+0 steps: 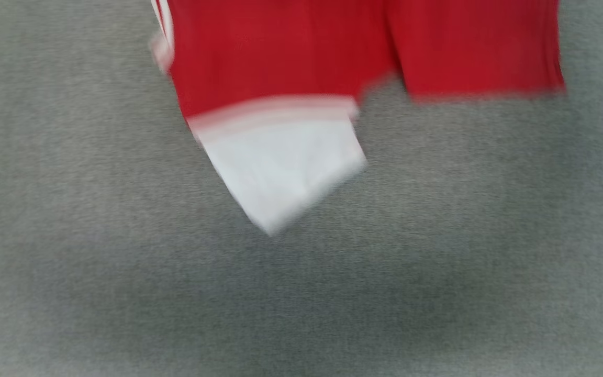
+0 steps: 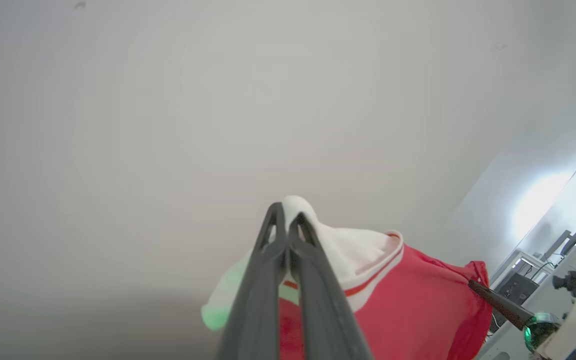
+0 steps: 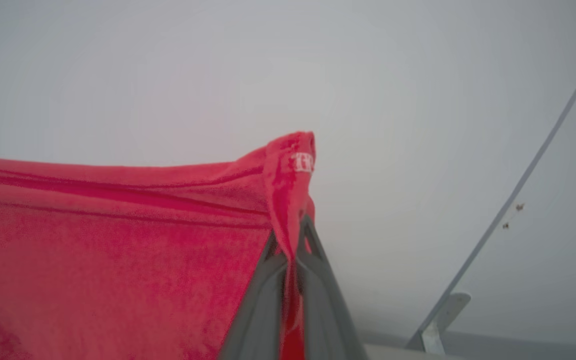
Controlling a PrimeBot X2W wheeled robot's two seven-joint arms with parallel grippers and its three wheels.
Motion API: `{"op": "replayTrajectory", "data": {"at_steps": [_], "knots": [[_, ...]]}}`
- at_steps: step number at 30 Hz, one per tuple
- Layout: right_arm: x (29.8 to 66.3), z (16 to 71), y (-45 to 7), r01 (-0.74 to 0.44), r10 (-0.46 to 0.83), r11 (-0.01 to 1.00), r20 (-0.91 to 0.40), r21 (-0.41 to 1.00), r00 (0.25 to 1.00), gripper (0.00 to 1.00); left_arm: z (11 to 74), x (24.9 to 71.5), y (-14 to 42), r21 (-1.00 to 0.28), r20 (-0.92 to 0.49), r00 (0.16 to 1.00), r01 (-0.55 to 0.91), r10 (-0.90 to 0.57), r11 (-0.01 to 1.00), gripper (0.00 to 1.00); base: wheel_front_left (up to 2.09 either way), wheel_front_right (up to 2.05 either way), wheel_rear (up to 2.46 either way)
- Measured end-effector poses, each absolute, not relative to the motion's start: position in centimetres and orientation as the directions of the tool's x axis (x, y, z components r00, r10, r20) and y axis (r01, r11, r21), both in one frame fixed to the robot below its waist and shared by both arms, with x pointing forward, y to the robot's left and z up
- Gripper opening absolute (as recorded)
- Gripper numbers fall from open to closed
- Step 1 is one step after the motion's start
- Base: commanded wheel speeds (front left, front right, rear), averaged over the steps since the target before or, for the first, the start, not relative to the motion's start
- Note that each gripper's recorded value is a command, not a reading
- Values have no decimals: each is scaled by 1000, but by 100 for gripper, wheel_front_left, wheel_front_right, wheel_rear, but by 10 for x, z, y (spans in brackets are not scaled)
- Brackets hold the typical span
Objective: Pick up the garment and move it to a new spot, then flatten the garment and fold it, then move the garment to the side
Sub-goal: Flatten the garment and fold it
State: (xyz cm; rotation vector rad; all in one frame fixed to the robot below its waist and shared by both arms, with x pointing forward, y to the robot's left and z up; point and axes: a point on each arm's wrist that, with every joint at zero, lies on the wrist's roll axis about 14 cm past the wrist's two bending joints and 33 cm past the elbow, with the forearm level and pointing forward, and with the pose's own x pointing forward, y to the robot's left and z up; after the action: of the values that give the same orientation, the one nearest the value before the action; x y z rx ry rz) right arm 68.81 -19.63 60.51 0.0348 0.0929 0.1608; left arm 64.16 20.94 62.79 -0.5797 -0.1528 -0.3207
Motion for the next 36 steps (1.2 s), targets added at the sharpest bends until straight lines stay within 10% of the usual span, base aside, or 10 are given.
{"op": "replayTrajectory", "data": {"at_steps": [10,21,36], "knots": [[690,701,-211,-84,68,994,213,66,975,0,745,656,212,-535,489,855,451,-173,714,0,0,0,0],[667,594,-204,-107,113,990,-69,87,991,0,641,604,158,-612,236,879,466,-415,639,0,0,0,0],[514,453,-219,-143,226,959,-360,244,905,0,493,443,142,-799,-57,900,219,-432,560,0,0,0,0]]}}
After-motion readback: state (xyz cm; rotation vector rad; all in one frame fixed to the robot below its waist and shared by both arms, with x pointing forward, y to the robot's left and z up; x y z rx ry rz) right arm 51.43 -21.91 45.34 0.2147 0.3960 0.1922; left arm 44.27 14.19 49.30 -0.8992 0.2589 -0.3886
